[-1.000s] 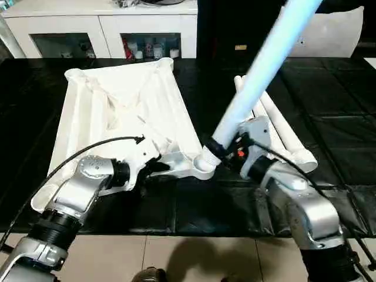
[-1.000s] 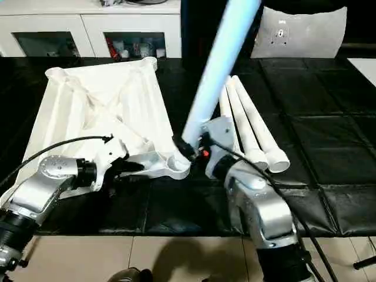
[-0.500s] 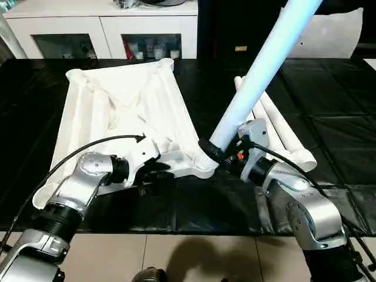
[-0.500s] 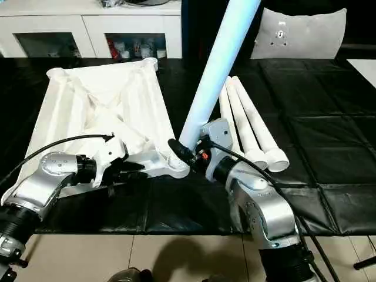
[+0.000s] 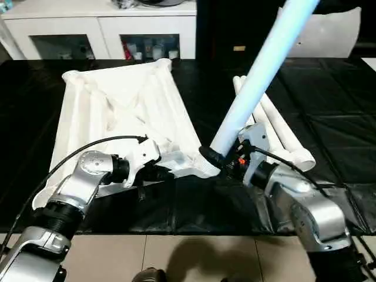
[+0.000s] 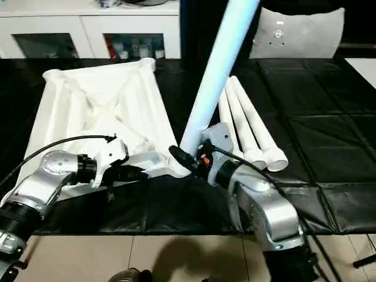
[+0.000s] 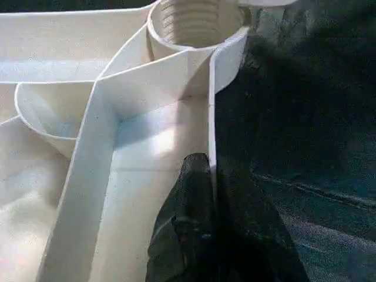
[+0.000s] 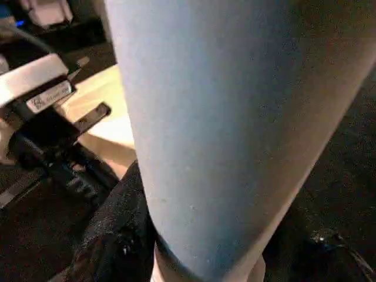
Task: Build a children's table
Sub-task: Insert table leg to table base
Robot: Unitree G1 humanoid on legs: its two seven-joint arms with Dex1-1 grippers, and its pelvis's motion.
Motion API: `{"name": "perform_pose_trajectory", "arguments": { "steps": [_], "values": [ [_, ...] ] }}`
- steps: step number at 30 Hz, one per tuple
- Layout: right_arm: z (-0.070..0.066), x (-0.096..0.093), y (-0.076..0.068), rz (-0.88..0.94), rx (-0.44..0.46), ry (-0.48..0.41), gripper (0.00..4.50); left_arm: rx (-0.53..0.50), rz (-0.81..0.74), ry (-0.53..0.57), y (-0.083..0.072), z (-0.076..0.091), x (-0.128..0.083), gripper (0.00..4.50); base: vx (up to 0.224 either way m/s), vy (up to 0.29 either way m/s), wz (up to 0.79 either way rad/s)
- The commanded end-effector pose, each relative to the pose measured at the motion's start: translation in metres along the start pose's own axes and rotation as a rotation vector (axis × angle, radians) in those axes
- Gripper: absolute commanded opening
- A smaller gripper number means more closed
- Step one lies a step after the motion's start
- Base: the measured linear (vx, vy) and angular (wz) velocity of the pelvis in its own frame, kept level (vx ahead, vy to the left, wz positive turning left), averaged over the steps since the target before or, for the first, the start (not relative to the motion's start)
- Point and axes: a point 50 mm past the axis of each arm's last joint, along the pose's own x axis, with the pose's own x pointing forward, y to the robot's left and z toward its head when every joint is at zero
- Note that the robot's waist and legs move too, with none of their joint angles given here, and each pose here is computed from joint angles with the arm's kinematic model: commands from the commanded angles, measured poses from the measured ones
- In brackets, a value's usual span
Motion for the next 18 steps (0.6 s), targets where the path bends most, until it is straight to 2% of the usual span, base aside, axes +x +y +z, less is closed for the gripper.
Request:
{"name": "perform_pose_trajectory", "arguments": {
  "steps": [1, 6, 10, 12, 18],
  "values": [
    [0.002, 0.003, 0.003, 0.045, 0.000, 0.017, 1.91, 0.041, -0.058, -0.039, -0.009, 0.004, 0.004, 0.00, 0.000, 0.000, 0.00],
    [-0.001, 0.004, 0.005, 0.099, 0.012, 0.074, 1.91, 0.092, -0.099, -0.027, -0.015, 0.006, 0.006, 0.00, 0.000, 0.000, 0.00],
    [-0.004, 0.003, 0.005, 0.123, 0.013, 0.112, 1.91, 0.084, -0.067, -0.024, -0.011, 0.006, 0.007, 0.00, 0.000, 0.000, 0.00],
    [-0.008, 0.002, 0.001, 0.128, 0.009, 0.147, 1.91, 0.090, -0.047, -0.003, -0.008, 0.003, 0.005, 0.00, 0.000, 0.000, 0.00],
    [-0.006, 0.002, -0.005, 0.127, 0.000, 0.168, 1.91, 0.086, -0.056, -0.012, -0.010, 0.003, 0.003, 0.00, 0.000, 0.000, 0.00]
  ]
}}
